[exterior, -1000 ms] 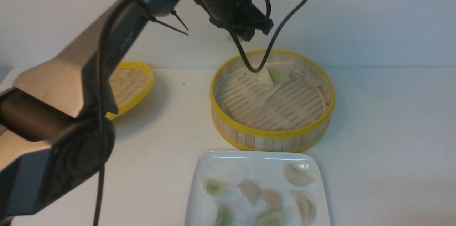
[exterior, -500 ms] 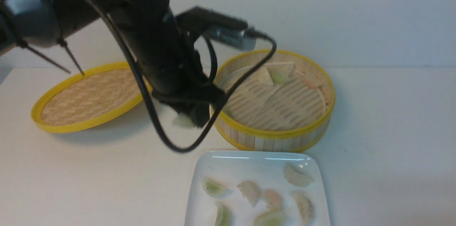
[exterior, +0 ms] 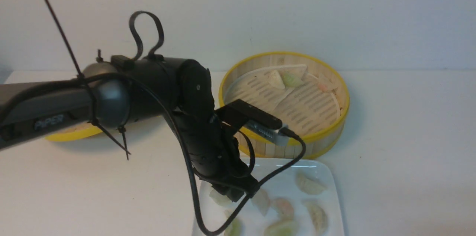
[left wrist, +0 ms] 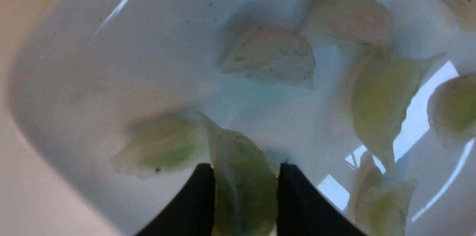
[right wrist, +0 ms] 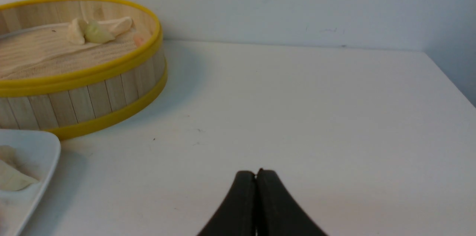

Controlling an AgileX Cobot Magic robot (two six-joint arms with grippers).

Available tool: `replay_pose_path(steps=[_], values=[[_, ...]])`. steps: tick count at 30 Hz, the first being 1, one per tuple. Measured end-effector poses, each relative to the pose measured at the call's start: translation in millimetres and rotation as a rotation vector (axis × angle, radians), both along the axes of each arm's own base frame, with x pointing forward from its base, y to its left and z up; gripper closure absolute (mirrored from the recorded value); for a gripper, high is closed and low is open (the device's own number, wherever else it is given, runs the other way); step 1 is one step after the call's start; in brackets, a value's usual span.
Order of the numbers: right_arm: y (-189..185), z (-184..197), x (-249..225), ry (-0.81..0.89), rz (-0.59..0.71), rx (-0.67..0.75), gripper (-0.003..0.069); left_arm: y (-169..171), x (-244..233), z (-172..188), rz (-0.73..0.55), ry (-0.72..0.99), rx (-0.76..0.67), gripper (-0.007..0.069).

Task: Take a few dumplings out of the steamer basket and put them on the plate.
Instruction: Use the left arm to put the dumpling into the plate, then use the right arm to grab a dumpling from inside the steamer

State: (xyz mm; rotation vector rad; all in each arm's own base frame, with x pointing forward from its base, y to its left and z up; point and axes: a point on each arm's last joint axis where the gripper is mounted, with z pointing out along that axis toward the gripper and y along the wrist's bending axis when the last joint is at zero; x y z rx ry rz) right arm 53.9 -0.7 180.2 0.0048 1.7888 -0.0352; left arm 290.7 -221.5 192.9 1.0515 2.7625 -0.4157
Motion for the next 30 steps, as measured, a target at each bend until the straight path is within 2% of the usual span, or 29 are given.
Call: replay_pose_path(steps=[5, 10, 13, 16, 17, 19, 20, 22, 24, 26, 29, 30], values=[[0, 0, 0, 0.000, 0.000, 0.000, 0.0673, -12, -1, -10, -0.036, -0.029, -0.005, 0.0420], [0, 0, 0, 0.000, 0.000, 0.000, 0.0673, -17, 0, -5, -0.045, -0.042, -0.018, 0.0225], [0, 0, 0, 0.000, 0.000, 0.000, 0.0673, -21, 4, 9, -0.053, -0.037, -0.027, 0.0137], [0, 0, 0, 0.000, 0.000, 0.000, 0.0673, -25, 8, 30, -0.053, -0.012, -0.031, 0.0127], [0, 0, 0, 0.000, 0.000, 0.000, 0.0673, -26, 8, 38, -0.050, -0.008, -0.030, 0.0141], [0, 0, 0, 0.000, 0.000, 0.000, 0.0673, -25, 9, 60, -0.035, -0.019, -0.023, 0.0220], [0, 0, 0, 0.000, 0.000, 0.000, 0.0673, -24, 8, 61, -0.037, -0.018, -0.023, 0.0231], [0, 0, 0, 0.000, 0.000, 0.000, 0.0673, -17, 2, 95, -0.026, -0.081, -0.033, 0.0419], [0, 0, 0, 0.000, 0.000, 0.000, 0.0673, -9, -6, 118, -0.024, -0.136, -0.056, 0.0561], [0, 0, 0, 0.000, 0.000, 0.000, 0.0673, 0, -18, 145, -0.017, -0.200, -0.096, 0.0607], [0, 0, 0, 0.000, 0.000, 0.000, 0.0673, 11, -32, 170, -0.014, -0.266, -0.142, 0.0625], [0, 0, 0, 0.000, 0.000, 0.000, 0.0673, 22, -47, 189, -0.008, -0.325, -0.184, 0.0631]])
